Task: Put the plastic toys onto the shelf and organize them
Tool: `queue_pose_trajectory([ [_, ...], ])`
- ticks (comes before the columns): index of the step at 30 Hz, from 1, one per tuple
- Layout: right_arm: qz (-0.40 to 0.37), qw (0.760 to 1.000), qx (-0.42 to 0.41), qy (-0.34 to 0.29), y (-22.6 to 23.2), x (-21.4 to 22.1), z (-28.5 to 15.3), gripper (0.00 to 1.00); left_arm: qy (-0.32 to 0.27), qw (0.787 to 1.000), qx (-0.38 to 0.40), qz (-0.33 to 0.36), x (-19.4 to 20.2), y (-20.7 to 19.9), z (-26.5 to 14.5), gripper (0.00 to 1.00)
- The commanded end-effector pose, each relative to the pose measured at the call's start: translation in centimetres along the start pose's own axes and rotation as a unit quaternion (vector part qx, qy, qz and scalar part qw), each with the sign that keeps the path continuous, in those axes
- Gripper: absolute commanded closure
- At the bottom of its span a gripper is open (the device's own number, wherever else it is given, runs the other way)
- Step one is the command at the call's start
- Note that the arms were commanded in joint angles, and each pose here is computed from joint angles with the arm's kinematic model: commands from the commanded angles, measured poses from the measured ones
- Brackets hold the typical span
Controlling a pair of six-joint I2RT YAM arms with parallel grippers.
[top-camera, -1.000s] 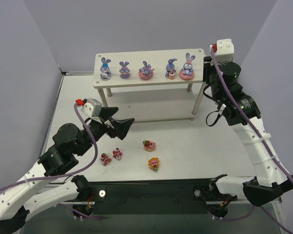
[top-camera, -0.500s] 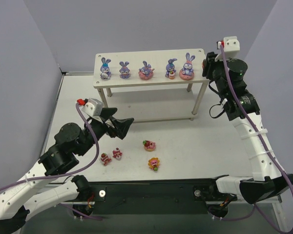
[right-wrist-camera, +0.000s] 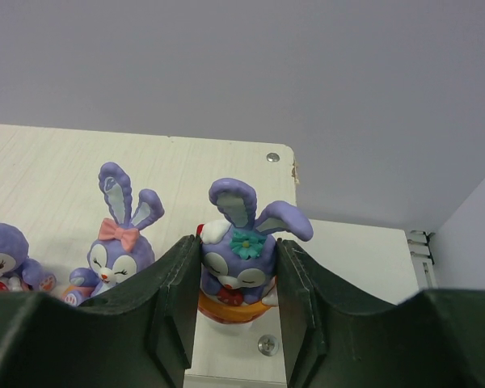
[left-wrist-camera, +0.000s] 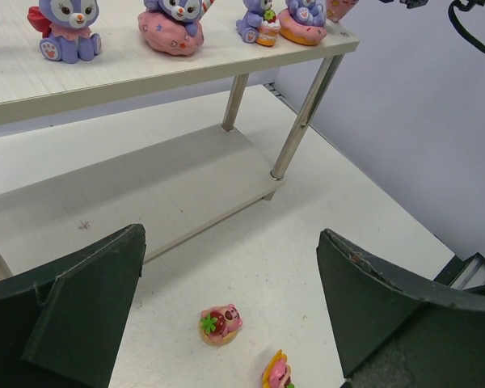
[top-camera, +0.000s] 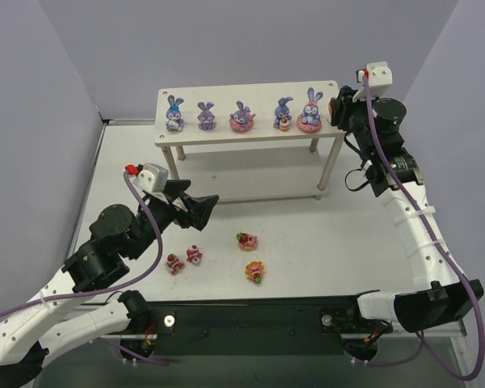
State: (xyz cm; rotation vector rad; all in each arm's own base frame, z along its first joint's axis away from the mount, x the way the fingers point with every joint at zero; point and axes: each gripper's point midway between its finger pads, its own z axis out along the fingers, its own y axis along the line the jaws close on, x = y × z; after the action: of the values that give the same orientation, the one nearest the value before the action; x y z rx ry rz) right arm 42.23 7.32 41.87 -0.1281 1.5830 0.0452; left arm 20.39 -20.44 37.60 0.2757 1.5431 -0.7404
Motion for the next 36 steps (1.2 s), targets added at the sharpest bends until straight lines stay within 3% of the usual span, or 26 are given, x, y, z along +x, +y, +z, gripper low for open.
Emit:
queue_pose_trajectory([
  [1,-0.008,0.998,-0.012,-0.061,0.3,-2.4,0.5,1.00,-0.014,1.000,-0.007,-0.006,-1.1,0.1,-0.2,0.03],
  [14,-0.024,0.998,0.004,-0.059,-0.3,-1.0,0.9,0.96,-0.011,1.000,-0.008,-0.007,-1.0,0.1,-0.1,0.03],
  [28,-0.012,0.997,-0.008,-0.077,0.1,-1.2,-0.3,0.69,-0.009,1.000,-0.010,-0.007,-0.9,0.2,-0.1,0.03],
  [36,-0.009,0.997,-0.006,-0.075,0.0,-1.1,-0.3,0.46,-0.007,1.000,-0.010,-0.007,-0.7,0.3,-0.3,0.03],
])
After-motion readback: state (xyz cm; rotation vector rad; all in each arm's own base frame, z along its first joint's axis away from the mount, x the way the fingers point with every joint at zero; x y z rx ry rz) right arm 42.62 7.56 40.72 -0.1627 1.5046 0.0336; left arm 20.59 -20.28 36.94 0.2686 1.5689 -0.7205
